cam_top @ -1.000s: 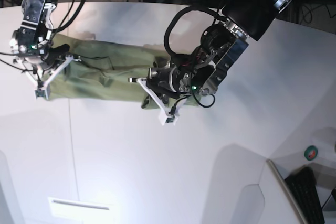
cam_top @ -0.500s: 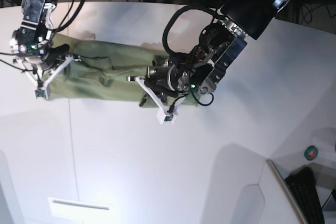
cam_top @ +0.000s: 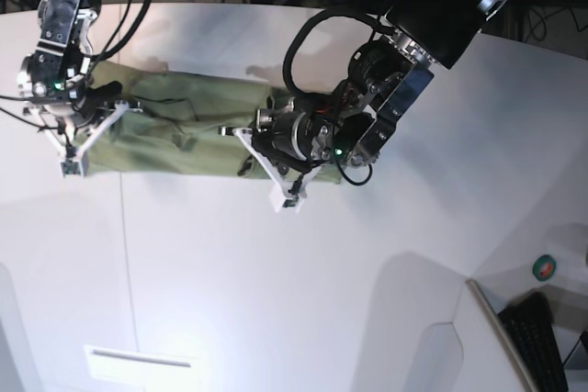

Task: Layout the t-shirt on the table in an organized manner, then fold the t-shirt properly
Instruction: 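Hold the strip end with the right gripper and fold the left gripper's end toward it, then press the folded shirt flat with both grippers and release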

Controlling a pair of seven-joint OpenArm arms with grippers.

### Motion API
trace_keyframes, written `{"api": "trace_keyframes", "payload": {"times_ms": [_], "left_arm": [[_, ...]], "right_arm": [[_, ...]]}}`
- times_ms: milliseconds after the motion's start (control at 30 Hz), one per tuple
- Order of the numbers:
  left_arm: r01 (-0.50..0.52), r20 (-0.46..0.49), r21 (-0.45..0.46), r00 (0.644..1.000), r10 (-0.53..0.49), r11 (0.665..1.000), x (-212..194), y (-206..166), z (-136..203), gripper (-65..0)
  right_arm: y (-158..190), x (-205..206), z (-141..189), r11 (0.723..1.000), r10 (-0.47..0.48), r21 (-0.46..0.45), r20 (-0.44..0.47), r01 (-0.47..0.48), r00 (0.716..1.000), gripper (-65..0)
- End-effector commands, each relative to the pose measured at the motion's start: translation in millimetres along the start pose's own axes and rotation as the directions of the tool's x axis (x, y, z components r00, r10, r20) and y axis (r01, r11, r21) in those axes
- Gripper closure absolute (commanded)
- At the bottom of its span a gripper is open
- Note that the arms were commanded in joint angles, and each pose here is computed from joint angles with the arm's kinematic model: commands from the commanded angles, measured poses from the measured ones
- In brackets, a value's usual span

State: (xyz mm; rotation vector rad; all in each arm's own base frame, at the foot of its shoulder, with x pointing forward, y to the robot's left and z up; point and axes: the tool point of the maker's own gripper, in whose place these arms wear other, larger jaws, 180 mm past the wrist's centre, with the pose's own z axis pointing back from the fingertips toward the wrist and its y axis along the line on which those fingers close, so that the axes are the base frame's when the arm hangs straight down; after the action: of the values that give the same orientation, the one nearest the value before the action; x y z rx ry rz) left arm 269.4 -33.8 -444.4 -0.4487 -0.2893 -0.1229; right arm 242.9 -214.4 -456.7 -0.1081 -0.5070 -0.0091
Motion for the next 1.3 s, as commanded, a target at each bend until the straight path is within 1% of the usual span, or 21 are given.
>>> {"api": "trace_keyframes", "payload": {"times_ms": [0,600,800,900,967,1000,1067,1133,1167,1200,1233,1267], "left_arm": [[0.012,0.039,-0.026,0.999,-0.011,1.0,15.3,-9.7,4.8,0.0],[0.009,0.041,-0.026,0.999,-0.008,1.0,16.1,-9.5,4.7,0.0],[0.011,0.047,-0.032,0.999,-0.01,0.999,19.4,-12.9,5.2,-25.7],[0.014,0.058,-0.057,0.998,-0.01,0.998,24.8,-25.7,5.1,-41.0],[0.016,0.067,-0.078,0.998,-0.011,0.997,28.2,-34.8,6.6,-48.4],[0.018,0.07,-0.083,0.998,-0.012,0.996,29.4,-37.6,6.9,-49.5],[0.022,0.083,-0.089,0.996,-0.015,0.996,33.2,-39.3,10.4,-47.1],[0.004,0.12,-0.09,0.993,0.007,0.996,42.8,-32.0,21.1,-40.0],[-0.024,0.144,-0.079,0.989,0.036,0.997,47.3,-18.6,28.6,-34.6],[-0.062,0.161,-0.07,0.984,0.072,0.996,46.2,-4.6,35.2,-26.8],[-0.099,0.188,-0.053,0.976,0.107,0.994,48.2,13.2,43.4,-17.9],[-0.144,0.212,-0.033,0.966,0.147,0.989,48.8,32.8,51.6,-6.7]], "right_arm": [[-5.1,12.8,3.1,1.0,-0.002,-0.013,0.041,0.002,0.999,0.0],[-4.1,13.1,3.0,1.0,0.0,-0.011,0.041,0.0,0.999,0.0],[-3.7,13.7,3.3,1.0,0.002,-0.011,0.043,-0.001,0.999,0.0],[-3.9,14.2,3.5,1.0,0.002,-0.011,0.044,-0.002,0.999,0.0],[-2.7,14.5,3.7,1.0,0.0,-0.009,0.045,0.0,0.999,0.0],[-2.7,14.5,3.7,1.0,0.0,-0.009,0.045,0.0,0.999,0.0],[-2.4,13.8,4.3,1.0,0.004,-0.007,0.045,-0.004,0.999,0.0],[-3.0,19.4,9.7,1.0,0.007,-0.013,0.067,-0.006,0.998,0.0],[-4.0,22.6,15.1,1.0,0.011,-0.02,0.084,-0.01,0.996,0.0],[-4.1,25.7,21.6,0.999,0.021,-0.027,0.103,-0.018,0.994,0.0],[-0.1,31.6,28.1,0.999,0.041,-0.026,0.126,-0.038,0.991,0.0],[6.7,38.9,35.0,0.998,0.067,-0.021,0.154,-0.065,0.986,0.0]]}}
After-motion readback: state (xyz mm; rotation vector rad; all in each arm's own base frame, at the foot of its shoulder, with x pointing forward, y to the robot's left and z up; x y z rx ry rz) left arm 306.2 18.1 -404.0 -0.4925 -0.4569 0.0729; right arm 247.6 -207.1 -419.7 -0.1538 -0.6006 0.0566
